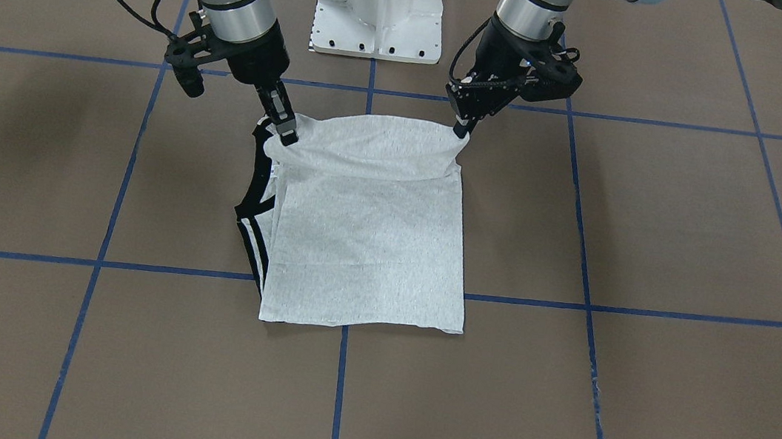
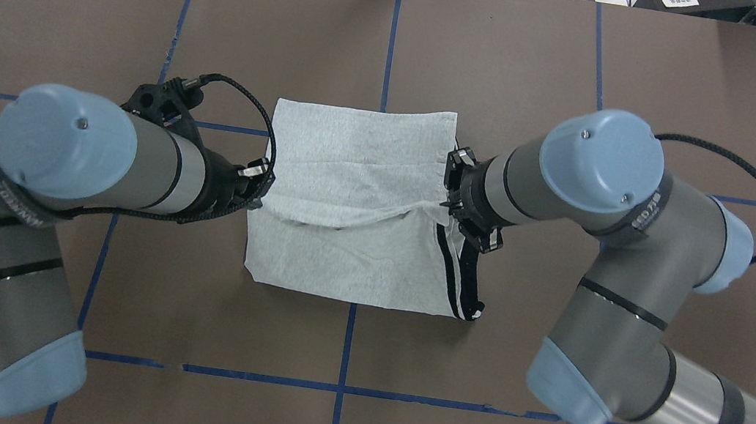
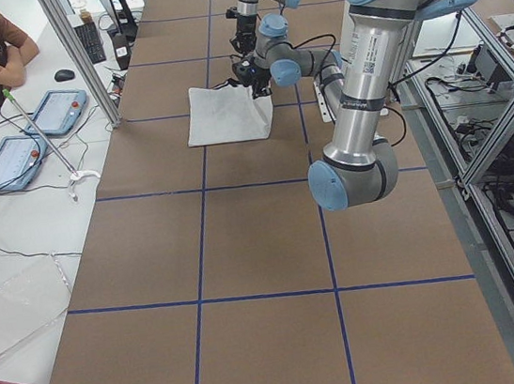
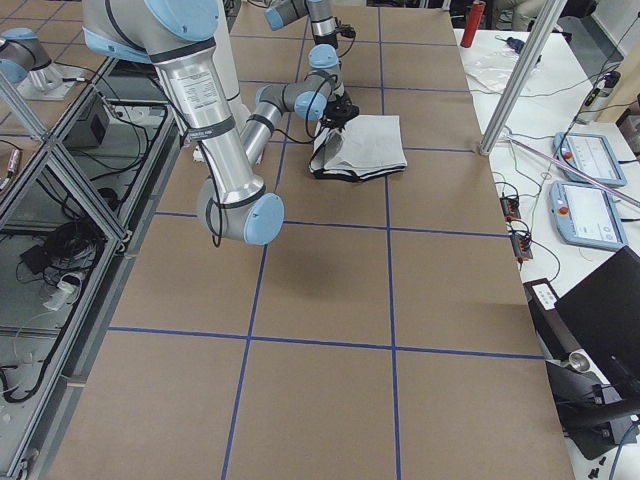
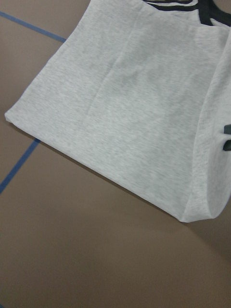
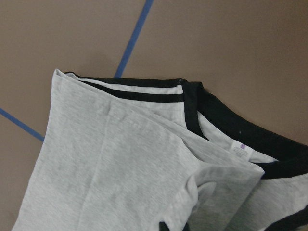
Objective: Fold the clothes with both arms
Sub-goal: 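Lift both near corners and fold them over toward the far edge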
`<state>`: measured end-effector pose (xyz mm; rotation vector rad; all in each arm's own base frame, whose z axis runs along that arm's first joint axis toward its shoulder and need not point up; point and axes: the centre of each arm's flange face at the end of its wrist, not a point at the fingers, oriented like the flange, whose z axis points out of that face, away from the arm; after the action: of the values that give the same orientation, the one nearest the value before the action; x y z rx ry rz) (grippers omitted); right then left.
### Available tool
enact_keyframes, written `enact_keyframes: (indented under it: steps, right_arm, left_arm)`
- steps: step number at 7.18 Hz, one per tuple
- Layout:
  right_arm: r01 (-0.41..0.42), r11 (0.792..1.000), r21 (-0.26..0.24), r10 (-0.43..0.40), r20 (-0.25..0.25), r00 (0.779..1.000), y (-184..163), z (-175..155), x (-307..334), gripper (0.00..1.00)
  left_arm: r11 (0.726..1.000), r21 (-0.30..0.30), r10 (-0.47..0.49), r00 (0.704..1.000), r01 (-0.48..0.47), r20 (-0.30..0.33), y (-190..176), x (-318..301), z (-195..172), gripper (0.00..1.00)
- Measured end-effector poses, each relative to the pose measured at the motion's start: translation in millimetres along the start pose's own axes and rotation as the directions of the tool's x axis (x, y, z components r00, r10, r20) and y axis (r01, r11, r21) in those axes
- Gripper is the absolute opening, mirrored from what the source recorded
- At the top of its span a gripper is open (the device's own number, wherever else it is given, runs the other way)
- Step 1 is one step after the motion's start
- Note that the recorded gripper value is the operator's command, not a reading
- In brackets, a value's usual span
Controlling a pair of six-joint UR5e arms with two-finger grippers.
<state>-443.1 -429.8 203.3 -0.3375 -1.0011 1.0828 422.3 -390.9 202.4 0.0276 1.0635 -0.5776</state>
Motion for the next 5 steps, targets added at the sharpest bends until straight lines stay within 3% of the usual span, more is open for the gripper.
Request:
enact_keyframes:
  steps: [2,4,5]
  right_arm:
    - [-0.005,0.999,0.035,0.006,-0.014,1.0,-6.9,27.1,-52.4,0.0]
    - [-0.012,0.999,0.039,0.012,-0.002,1.0,-18.7,56.3,-87.2,0.0]
    - [-0.009,0.999,0.042,0.009,0.003,1.0,-29.9,67.0,-94.9,0.35]
  left_arm:
    - [0.999,0.05,0.01,1.0,-0.009,-0.01,-40.9,19.4,27.7,0.0]
    - [0.995,0.092,0.05,0.999,-0.049,-0.009,-72.6,27.2,45.0,0.0]
    - [0.989,0.126,0.084,0.996,-0.083,-0.002,-89.3,26.7,52.9,0.07]
